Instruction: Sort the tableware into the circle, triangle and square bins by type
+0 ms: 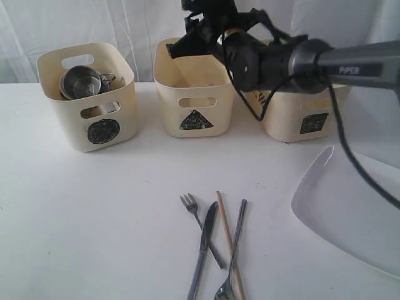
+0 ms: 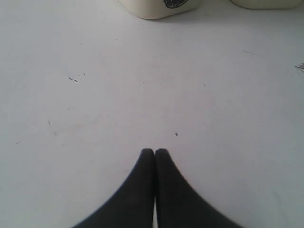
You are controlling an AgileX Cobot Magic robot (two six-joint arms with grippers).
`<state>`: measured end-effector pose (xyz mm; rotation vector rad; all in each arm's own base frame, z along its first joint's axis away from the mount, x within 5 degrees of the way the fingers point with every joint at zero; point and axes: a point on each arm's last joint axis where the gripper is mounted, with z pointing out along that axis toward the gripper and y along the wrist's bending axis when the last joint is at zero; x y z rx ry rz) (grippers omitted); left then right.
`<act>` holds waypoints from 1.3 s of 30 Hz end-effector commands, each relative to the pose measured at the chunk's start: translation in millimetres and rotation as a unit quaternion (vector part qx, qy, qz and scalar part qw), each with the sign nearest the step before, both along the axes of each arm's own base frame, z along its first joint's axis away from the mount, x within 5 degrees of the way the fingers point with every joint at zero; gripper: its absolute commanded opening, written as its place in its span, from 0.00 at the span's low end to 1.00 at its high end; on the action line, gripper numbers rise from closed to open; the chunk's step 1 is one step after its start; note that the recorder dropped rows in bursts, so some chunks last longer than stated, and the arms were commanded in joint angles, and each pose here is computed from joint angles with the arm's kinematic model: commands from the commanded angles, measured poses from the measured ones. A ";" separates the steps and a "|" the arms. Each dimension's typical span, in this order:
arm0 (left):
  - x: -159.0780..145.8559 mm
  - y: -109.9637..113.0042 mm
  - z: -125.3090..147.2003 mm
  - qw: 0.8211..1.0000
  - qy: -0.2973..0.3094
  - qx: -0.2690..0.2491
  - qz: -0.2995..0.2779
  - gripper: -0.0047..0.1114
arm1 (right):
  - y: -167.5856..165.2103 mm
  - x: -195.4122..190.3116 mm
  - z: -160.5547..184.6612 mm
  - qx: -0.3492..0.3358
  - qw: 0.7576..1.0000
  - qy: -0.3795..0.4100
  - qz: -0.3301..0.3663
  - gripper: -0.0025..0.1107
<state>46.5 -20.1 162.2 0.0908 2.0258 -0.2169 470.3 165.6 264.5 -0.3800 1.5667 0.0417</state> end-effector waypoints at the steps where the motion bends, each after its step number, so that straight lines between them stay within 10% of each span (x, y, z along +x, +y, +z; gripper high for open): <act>1: -1.4 -0.9 -5.5 1.000 0.017 -0.001 -0.004 0.04 | -9.9 -32.6 45.1 -0.024 0.990 0.134 0.042 0.29; 5: -1.4 -0.9 -5.5 1.000 0.017 -0.001 -0.004 0.04 | -19.7 -62.8 51.5 -0.047 0.972 0.222 0.061 0.02; 16: -1.4 -0.9 -5.5 1.000 0.017 -0.001 -0.004 0.04 | -56.3 -179.5 17.7 0.106 0.935 0.338 -0.005 0.02; 26: -1.4 -0.9 -5.5 1.000 0.017 -0.001 -0.004 0.04 | -1.9 -308.9 8.8 0.094 0.890 0.412 0.174 0.02; 32: -1.4 -0.9 -5.5 1.000 0.017 -0.001 -0.004 0.04 | 19.5 -298.4 -32.4 -0.016 0.879 0.444 0.172 0.02; 39: -1.4 -0.9 -5.5 1.000 0.017 0.000 -0.005 0.04 | -8.0 -234.3 -71.0 -0.234 0.843 0.484 -0.023 0.02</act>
